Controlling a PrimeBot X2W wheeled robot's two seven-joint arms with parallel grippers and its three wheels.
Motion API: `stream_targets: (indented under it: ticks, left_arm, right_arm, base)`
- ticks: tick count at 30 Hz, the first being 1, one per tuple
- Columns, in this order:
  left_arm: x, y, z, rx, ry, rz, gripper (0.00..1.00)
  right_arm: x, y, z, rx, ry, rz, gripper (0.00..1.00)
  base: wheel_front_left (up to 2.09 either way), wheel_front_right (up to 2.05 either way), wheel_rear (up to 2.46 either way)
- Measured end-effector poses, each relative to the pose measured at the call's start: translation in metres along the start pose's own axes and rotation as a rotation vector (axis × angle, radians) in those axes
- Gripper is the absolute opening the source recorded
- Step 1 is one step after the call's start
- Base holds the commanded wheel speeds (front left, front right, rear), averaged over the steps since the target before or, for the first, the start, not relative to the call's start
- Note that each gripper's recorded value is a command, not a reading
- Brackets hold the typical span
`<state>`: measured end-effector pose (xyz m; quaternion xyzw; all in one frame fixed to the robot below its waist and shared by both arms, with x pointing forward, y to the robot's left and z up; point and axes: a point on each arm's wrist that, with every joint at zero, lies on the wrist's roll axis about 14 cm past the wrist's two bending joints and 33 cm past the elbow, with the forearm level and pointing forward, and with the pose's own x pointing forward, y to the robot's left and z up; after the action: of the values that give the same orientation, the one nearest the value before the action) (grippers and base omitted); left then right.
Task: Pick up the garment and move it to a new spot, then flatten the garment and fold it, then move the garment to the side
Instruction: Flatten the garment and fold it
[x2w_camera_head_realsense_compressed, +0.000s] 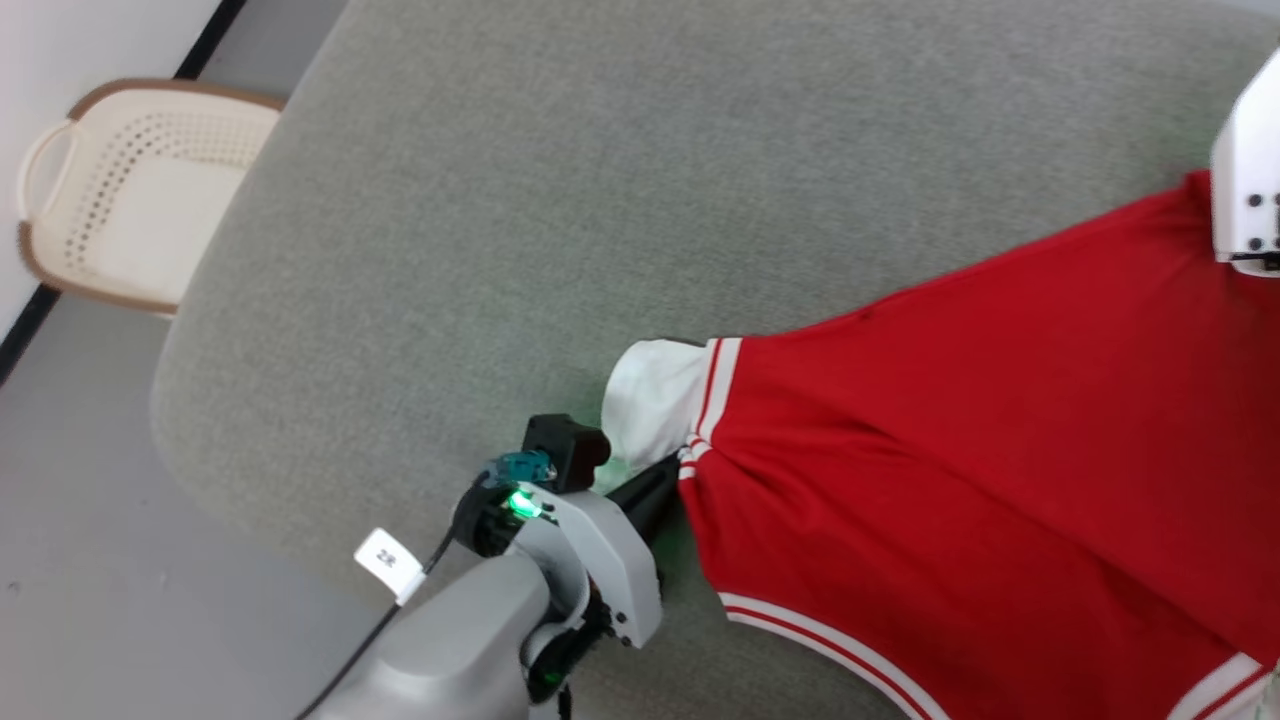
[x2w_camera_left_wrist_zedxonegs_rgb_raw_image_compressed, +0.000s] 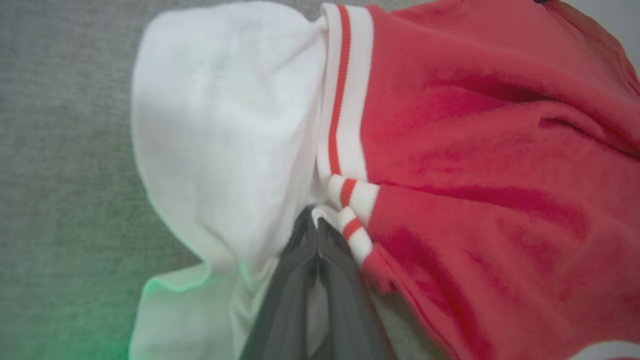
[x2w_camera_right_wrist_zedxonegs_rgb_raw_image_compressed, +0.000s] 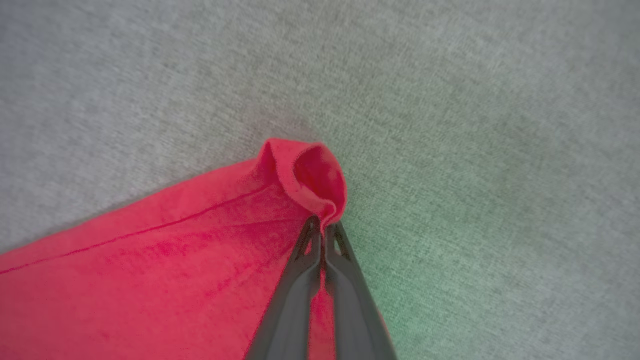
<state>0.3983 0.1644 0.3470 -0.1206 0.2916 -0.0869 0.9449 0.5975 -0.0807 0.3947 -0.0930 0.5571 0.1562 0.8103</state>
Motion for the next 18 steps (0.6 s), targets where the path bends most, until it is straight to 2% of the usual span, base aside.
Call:
stream_targets:
  ticks: [5, 12, 18]
  left_arm:
    - [0.002, 0.009, 0.022, 0.068, -0.015, 0.001, 0.00]
    - [-0.004, 0.060, 0.098, 0.254, -0.061, 0.101, 0.00]
    - [-0.008, 0.057, 0.175, 0.364, -0.132, 0.086, 0.00]
  right_arm:
    - [-0.024, 0.009, 0.020, 0.001, -0.144, 0.019, 0.00]
    - [-0.077, 0.006, 0.050, -0.003, -0.391, 0.013, 0.00]
    - [-0.132, -0.011, 0.066, 0.003, -0.597, -0.018, 0.00]
  base:
    - [0.00, 0.00, 0.00]
    - [0.00, 0.00, 0.00]
    - [0.00, 0.00, 0.00]
